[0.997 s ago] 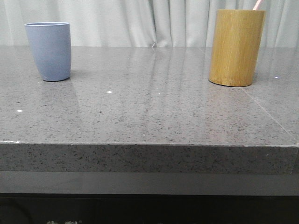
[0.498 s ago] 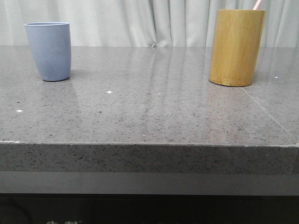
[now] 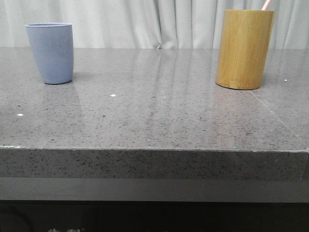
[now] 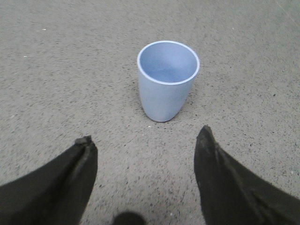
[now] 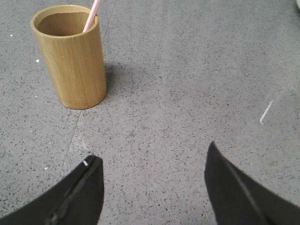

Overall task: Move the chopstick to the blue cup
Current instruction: 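Move the left gripper down toward the light blue cup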

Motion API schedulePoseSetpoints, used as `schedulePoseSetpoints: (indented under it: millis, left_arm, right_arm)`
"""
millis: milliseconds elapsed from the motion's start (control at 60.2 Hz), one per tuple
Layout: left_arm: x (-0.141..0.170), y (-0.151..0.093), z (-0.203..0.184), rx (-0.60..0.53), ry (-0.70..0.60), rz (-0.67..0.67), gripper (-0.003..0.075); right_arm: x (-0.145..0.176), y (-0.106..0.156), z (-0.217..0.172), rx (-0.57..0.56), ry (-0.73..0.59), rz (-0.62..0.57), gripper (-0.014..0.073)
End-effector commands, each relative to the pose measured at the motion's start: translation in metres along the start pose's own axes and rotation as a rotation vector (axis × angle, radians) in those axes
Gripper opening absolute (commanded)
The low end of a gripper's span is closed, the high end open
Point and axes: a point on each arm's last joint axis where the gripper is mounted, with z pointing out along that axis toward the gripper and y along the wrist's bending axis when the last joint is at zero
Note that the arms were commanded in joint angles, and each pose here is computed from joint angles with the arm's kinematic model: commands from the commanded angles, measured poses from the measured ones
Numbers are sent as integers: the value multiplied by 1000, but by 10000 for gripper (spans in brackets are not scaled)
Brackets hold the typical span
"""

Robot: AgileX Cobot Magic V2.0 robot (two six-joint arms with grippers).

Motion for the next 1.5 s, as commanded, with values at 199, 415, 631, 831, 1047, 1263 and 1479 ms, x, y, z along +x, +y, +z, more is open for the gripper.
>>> schedulePoseSetpoints:
  millis: [199, 415, 631, 831, 1047, 1263, 1479]
  left_arm:
    - [-60, -2, 42, 20, 88, 20, 421]
    - [-82, -1, 89, 33, 238, 22, 421]
    - [-95, 2, 133, 35, 312, 26, 421]
    - [-103, 7, 164, 0, 331, 57, 421]
    - [-97, 10, 188, -12, 369, 61, 421]
    - [-93, 10, 195, -12, 387, 57, 330]
    - [-93, 10, 195, -12, 385, 57, 85]
  right_arm:
    - [-14, -1, -4, 9, -78, -14, 484]
    - [-14, -1, -4, 9, -77, -14, 484]
    - [-14, -1, -4, 9, -77, -14, 484]
    - [-14, -1, -4, 9, -77, -14, 484]
    - [-14, -1, -4, 9, -77, -14, 484]
    - [-14, -1, -4, 9, -77, -14, 484]
    - [-14, -1, -4, 9, -77, -14, 484]
